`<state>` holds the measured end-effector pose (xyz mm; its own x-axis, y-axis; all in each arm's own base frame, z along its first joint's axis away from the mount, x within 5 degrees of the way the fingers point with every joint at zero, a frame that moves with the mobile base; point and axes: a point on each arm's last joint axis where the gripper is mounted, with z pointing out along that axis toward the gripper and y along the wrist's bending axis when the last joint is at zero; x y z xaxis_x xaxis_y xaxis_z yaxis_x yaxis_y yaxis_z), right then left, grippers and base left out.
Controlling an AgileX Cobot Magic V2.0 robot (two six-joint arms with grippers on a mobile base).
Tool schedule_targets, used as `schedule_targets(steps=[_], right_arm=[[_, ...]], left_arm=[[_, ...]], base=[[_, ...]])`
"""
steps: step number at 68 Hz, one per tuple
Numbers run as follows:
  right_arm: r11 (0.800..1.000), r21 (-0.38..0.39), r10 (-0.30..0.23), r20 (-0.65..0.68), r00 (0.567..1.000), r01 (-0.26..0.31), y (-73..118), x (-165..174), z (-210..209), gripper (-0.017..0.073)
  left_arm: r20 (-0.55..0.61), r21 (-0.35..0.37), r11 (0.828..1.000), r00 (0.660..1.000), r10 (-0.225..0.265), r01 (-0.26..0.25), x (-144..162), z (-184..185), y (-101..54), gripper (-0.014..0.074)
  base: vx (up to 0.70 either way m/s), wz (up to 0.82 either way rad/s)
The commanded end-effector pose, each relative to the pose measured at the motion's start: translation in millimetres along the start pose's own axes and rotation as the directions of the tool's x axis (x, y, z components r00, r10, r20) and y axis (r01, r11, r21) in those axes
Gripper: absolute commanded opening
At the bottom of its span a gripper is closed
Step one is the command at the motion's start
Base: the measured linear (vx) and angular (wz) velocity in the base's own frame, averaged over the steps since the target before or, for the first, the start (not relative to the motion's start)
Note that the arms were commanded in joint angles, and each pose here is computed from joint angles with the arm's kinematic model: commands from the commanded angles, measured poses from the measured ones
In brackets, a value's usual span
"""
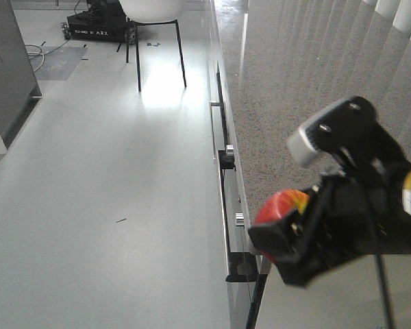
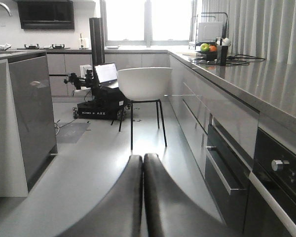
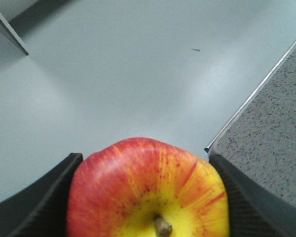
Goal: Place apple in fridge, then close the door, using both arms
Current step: 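Lift the apple with the right gripper and pull it toward the robot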
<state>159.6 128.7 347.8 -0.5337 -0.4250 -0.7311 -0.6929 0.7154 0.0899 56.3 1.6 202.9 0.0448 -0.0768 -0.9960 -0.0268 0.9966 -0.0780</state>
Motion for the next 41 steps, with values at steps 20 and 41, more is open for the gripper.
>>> schedule_targets(steps=[20,41], right_arm=[[0.999,-0.047,-0.003,0.215,0.977,0.013,20.1,53,-61,0.0188],[0.997,-0.079,-0.008,0.226,0.974,0.027,28.5,88,-82,0.0188]], left_arm=[[0.082,0.003,1.0,0.997,-0.016,0.016,-5,-1,0.0,-0.0006],[0.082,0.003,1.0,0.997,-0.016,0.016,-5,-1,0.0,-0.0006]], base=[[0.0,0.0],[0.0,0.0]])
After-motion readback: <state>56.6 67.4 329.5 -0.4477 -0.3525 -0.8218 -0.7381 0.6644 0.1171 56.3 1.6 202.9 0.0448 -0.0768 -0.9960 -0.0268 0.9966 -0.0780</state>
